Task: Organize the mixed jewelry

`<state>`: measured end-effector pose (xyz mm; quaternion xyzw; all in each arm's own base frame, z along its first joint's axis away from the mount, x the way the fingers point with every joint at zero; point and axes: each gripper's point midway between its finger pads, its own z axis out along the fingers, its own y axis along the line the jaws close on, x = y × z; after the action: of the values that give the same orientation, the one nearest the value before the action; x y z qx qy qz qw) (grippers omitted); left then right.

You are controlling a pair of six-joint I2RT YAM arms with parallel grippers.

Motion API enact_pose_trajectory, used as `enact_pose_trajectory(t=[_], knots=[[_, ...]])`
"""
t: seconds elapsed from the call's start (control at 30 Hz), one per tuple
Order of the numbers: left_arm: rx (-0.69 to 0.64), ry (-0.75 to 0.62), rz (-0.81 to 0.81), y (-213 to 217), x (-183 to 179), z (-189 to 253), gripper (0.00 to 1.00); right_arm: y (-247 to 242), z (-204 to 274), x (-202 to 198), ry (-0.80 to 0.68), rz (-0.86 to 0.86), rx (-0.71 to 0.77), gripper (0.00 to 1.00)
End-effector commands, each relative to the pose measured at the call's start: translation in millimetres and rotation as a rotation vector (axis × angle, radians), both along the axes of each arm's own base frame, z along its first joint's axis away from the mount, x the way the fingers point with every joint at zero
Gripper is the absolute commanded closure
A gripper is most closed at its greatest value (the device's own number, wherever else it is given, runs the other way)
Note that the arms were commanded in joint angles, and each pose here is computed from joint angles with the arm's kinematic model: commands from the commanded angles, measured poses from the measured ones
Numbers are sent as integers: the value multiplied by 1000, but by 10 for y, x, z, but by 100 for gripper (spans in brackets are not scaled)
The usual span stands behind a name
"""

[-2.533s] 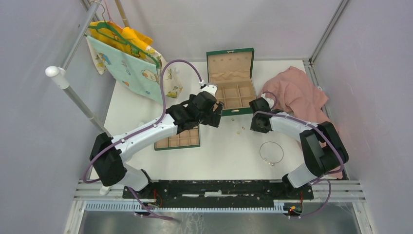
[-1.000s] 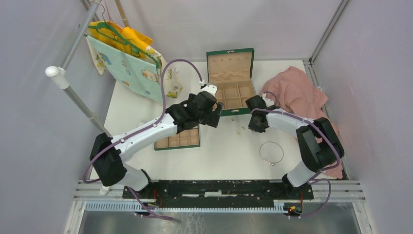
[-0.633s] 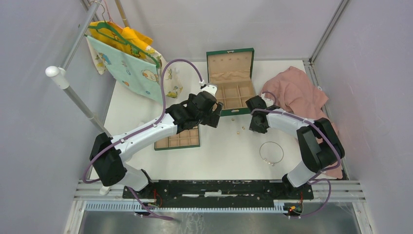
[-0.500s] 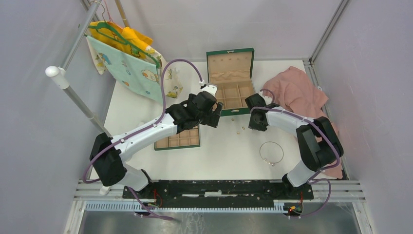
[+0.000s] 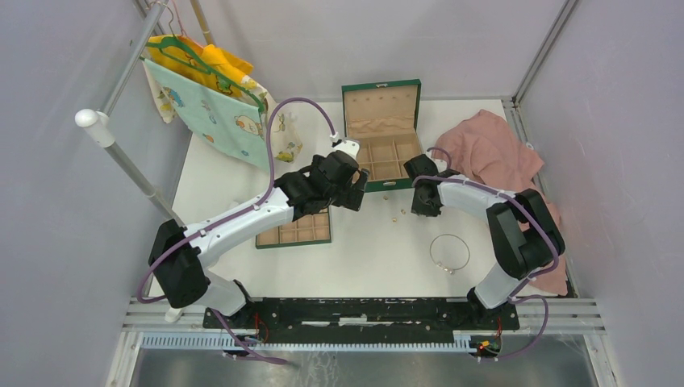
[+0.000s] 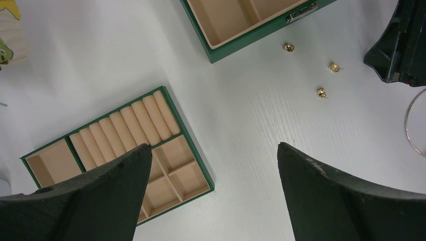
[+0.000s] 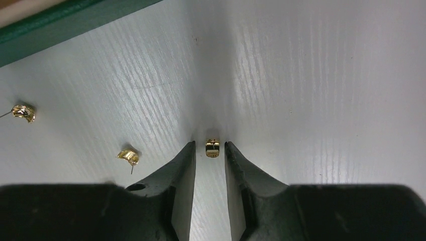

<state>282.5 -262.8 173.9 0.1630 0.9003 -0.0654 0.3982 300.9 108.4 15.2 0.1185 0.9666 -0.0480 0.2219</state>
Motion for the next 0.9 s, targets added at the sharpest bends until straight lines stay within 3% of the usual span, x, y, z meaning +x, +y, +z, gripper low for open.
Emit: enact_pose_trajectory(t=[0.0,0.13,0.3,0.5,0.57,0.7,0.87], knots=[[-10,-56,8,29,55,171,0,39,3,39,-10,9,11,68],[-8,-58,11,38,55,171,0,31,15,38,-25,3,14,72],[-21,-57,13,16,59,194,0,25,36,40,-31,10,13,96],[-34,-54,13,-15,67,206,0,67,133,52,-42,43,55,96],[-32,-55,14,-6,62,204,0,116,213,80,-54,65,112,96],[-4,-66,43,75,91,184,0,408,427,134,-117,163,414,94],[24,-66,84,211,164,150,0,648,732,114,-124,284,651,92]])
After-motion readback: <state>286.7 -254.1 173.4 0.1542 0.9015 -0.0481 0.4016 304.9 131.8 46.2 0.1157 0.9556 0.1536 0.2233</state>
